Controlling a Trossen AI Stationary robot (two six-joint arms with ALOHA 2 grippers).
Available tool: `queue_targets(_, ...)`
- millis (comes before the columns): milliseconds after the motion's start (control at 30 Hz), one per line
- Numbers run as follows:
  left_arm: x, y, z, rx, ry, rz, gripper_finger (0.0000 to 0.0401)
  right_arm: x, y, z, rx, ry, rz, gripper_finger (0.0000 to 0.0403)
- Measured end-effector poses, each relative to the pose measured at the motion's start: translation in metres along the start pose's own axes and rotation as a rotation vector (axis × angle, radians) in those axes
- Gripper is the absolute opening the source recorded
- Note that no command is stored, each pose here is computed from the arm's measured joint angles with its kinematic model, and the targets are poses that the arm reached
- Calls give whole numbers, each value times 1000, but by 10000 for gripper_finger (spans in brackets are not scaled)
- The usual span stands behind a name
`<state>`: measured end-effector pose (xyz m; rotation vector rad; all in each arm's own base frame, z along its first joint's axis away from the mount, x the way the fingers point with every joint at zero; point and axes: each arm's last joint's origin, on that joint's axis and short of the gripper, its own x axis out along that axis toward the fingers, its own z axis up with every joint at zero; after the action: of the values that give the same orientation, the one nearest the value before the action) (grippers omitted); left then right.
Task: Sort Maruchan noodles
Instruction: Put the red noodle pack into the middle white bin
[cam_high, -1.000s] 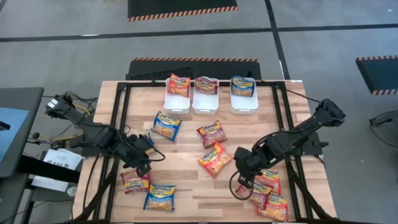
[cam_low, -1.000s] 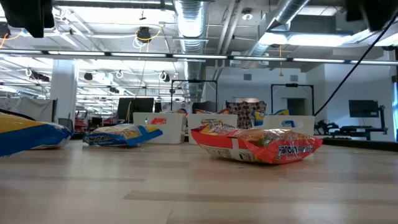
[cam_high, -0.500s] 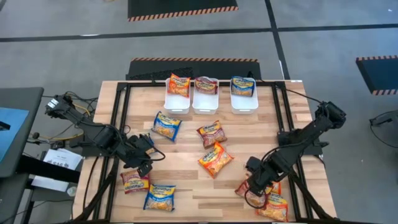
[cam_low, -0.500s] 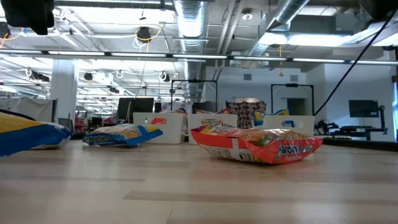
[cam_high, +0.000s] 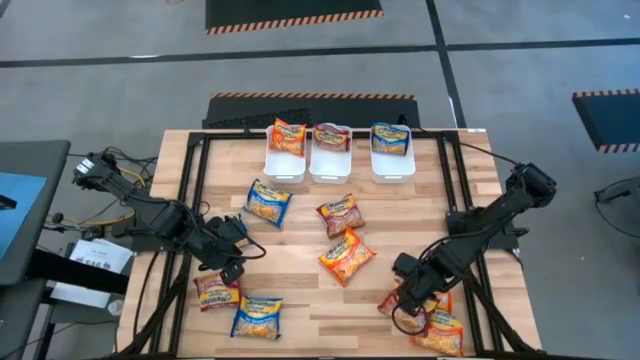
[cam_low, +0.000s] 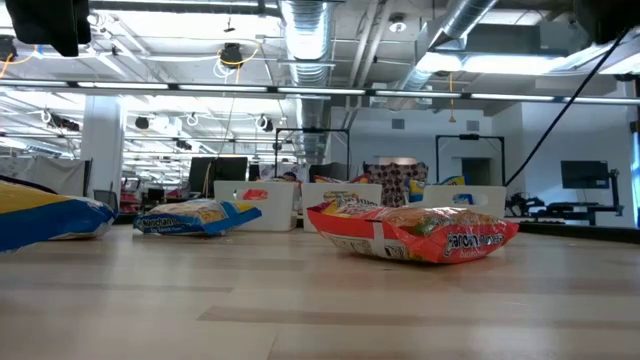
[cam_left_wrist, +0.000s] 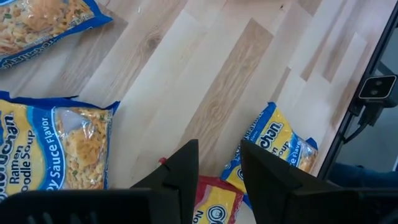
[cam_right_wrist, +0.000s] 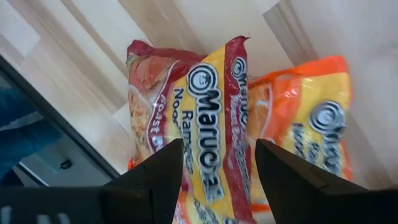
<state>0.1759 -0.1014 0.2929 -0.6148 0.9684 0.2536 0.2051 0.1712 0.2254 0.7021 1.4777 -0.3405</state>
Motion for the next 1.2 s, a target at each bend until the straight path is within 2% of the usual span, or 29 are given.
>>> queue_targets(200,0,0,0,-4,-3,2,103,19,-9,-1,64,6,-1,224)
queue_targets(467,0,0,0,-7,-10,5,103,36,-15,-4,66,82,45,224)
queue_targets(800,0,0,0,-17,-12,7,103,52,-25,-7,92,97,49,218)
queue_targets(900,0,0,1,-19,-24,13,103,56,-28,-7,100,98,49,195)
queue_targets(1000,0,1,1,-32,-30,16,103,60,-30,-7,99,99,64,155)
queue_targets(1200,0,1,1,-72,-31,17,103,62,-31,-7,84,99,77,38)
